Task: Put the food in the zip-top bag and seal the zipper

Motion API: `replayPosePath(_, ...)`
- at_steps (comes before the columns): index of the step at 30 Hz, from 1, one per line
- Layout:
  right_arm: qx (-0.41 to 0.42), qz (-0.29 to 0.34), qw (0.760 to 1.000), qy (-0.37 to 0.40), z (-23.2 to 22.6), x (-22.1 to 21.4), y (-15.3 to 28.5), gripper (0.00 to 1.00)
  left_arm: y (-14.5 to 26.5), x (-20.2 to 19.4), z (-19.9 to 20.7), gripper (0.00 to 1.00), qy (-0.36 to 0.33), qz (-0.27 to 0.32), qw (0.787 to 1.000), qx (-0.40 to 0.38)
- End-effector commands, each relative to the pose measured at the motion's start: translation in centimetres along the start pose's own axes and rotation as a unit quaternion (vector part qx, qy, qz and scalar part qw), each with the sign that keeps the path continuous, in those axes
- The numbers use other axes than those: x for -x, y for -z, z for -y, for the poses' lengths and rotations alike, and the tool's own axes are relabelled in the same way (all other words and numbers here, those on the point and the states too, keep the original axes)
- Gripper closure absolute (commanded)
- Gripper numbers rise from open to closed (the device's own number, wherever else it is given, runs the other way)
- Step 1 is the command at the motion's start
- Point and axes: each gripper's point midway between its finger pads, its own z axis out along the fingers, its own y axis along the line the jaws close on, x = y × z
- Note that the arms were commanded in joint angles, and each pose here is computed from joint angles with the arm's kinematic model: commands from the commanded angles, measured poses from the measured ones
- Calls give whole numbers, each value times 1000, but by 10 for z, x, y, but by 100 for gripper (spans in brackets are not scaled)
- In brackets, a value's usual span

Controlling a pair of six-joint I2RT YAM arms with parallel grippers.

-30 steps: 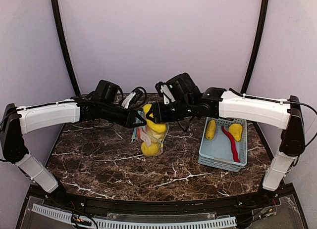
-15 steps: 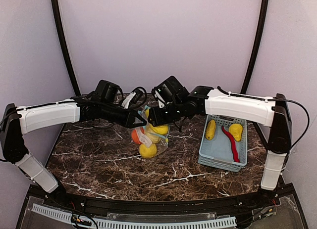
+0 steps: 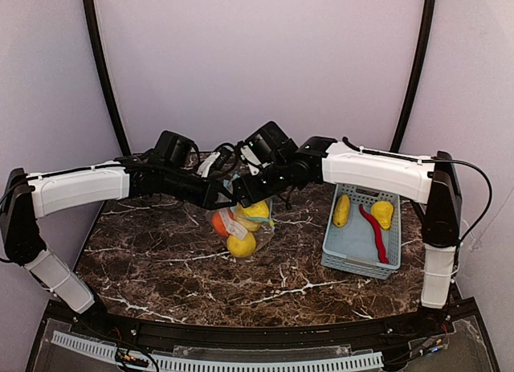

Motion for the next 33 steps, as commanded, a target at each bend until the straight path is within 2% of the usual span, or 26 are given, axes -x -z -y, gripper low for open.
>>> replayPosePath(1,18,14,1000,13,-12,8,9,16,8,12,6,99,-14,25,1000,3)
replayPosePath(6,18,26,999,6,-9,9,27,12,7,10,-2,99,-5,19,1000,21)
replayPosePath(10,26,31,999,-6,-7,6,37,13,8,11,-4,99,-2,20,999,25)
replayPosePath(24,60,-1,997,-40,-5,-16,11,54,6,11,2,99,-5,20,1000,2)
replayPosePath(27,84,11,996,-38,-12,-9,8,59,5,11,4,99,-6,18,1000,-6)
replayPosePath(33,108,21,993,-41,-10,1,-5,60,4,10,6,100,-7,17,1000,-13)
